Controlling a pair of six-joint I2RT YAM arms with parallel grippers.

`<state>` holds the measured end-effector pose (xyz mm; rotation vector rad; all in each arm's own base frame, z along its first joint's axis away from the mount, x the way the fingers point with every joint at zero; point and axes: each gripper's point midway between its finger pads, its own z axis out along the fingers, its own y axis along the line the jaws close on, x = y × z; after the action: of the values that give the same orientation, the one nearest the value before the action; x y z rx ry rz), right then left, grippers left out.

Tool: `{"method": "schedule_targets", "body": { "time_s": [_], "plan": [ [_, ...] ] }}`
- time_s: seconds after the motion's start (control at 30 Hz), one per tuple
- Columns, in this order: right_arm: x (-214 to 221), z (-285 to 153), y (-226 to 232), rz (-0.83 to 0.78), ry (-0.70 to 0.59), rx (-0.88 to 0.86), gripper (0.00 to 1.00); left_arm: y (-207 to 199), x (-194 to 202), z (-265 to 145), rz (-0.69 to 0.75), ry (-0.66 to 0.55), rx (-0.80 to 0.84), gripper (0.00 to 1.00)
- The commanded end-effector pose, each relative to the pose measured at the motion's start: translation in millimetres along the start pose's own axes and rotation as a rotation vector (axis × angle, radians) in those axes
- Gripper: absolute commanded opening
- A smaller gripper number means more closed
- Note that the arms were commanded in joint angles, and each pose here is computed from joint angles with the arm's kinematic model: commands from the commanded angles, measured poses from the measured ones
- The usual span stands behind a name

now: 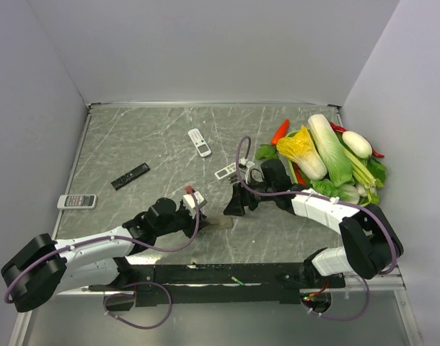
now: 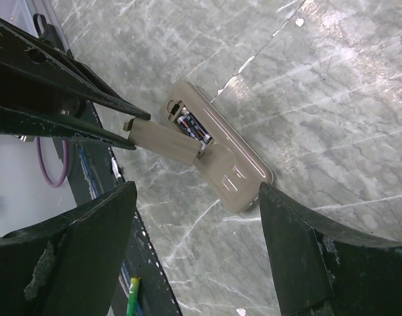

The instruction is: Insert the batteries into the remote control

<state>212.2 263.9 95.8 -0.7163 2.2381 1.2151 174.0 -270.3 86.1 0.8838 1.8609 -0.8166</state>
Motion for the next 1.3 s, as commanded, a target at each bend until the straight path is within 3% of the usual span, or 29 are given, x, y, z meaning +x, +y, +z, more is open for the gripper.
{"method": "schedule_targets", "body": {
  "time_s": [0.0, 0.33, 0.63, 0.8, 0.93, 1.27],
  "plan": [
    [-11, 1, 1, -0.04, -0.024, -0.017, 0.82, -1, -19, 2, 0.033, -0.063, 0.003, 0.01],
    [-7, 1, -5, -0.067, 0.021, 0.041, 0.82, -3, -18, 5, 0.02, -0.038, 0.013, 0.01],
    [-7, 12, -3, -0.444, 0.139, 0.156, 0.86, -3, -57, -32, -0.009, -0.184, -0.041, 0.01],
    [-3, 20, -14, -0.549, 0.228, 0.179, 0.86, -6, -67, -51, -0.009, -0.299, -0.039, 0.01],
    [4, 28, -15, -0.658, 0.314, 0.162, 0.85, -7, -63, -53, -0.001, -0.307, -0.029, 0.01],
    [28, 42, -9, -0.758, 0.478, 0.097, 0.78, -10, -52, -43, 0.008, -0.257, -0.001, 0.01]
  ]
}}
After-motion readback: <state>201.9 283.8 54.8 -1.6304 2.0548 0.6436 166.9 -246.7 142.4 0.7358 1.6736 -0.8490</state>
